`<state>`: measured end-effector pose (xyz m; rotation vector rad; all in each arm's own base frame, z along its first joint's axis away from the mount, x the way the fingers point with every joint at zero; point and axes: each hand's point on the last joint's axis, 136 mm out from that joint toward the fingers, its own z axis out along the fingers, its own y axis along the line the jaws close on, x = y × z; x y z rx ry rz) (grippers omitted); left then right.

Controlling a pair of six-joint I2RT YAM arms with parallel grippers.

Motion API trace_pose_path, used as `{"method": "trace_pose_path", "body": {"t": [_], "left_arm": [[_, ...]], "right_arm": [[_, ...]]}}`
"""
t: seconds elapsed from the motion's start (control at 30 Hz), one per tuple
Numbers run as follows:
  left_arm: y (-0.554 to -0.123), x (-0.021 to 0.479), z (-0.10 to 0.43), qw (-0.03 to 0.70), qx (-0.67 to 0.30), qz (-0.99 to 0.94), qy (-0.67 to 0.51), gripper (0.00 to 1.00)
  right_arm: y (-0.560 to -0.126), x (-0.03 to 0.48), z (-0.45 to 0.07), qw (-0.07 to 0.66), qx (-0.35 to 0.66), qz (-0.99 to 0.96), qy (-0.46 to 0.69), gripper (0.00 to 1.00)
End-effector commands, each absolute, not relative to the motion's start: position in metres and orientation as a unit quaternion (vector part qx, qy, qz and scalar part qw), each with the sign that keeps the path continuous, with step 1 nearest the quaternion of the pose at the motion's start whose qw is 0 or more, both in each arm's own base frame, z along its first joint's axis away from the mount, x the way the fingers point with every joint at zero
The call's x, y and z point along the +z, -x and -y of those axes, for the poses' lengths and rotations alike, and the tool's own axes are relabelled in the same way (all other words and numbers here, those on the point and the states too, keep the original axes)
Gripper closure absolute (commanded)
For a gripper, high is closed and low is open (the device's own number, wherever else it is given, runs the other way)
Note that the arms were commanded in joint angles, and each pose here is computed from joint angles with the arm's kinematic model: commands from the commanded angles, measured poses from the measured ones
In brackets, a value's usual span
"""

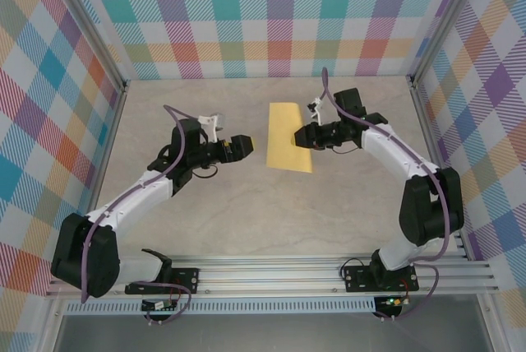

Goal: Fold a paper plane with a square sheet of paper (fold left side to right side)
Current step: Place a square sheet of paper at the center of the table.

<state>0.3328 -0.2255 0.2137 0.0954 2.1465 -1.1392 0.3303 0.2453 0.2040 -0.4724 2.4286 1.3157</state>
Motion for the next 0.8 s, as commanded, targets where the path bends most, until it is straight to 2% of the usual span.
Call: {"method": "trace_pose_path", "body": {"t": [0.0, 0.17, 0.37, 0.43, 0.67, 0.77], "left_arm": [[-0.33, 0.269, 0.246, 0.348, -0.526, -0.772, -0.078, 0.0], [-0.332, 0.29, 0.257, 0.338, -0.558, -0.752, -0.098, 0.01], [-0.325, 0.297, 0.275, 0.318, -0.586, -0.736, -0.12, 0.1], [-0.324, 0.296, 0.279, 0.315, -0.587, -0.736, -0.122, 0.2], [-0.324, 0.287, 0.283, 0.306, -0.583, -0.744, -0.115, 0.71], [-0.324, 0.273, 0.28, 0.299, -0.565, -0.761, -0.109, 0.89]], "right_arm": [[-0.308, 0.266, -0.263, 0.183, 0.549, -0.778, 0.244, 0.76], [-0.296, 0.298, -0.267, 0.178, 0.588, -0.744, 0.262, 0.76], [-0.291, 0.304, -0.269, 0.169, 0.599, -0.737, 0.264, 0.76], [-0.291, 0.304, -0.271, 0.167, 0.6, -0.736, 0.265, 0.76], [-0.294, 0.3, -0.27, 0.17, 0.59, -0.746, 0.259, 0.73], [-0.306, 0.284, -0.262, 0.188, 0.543, -0.783, 0.24, 0.62]]}}
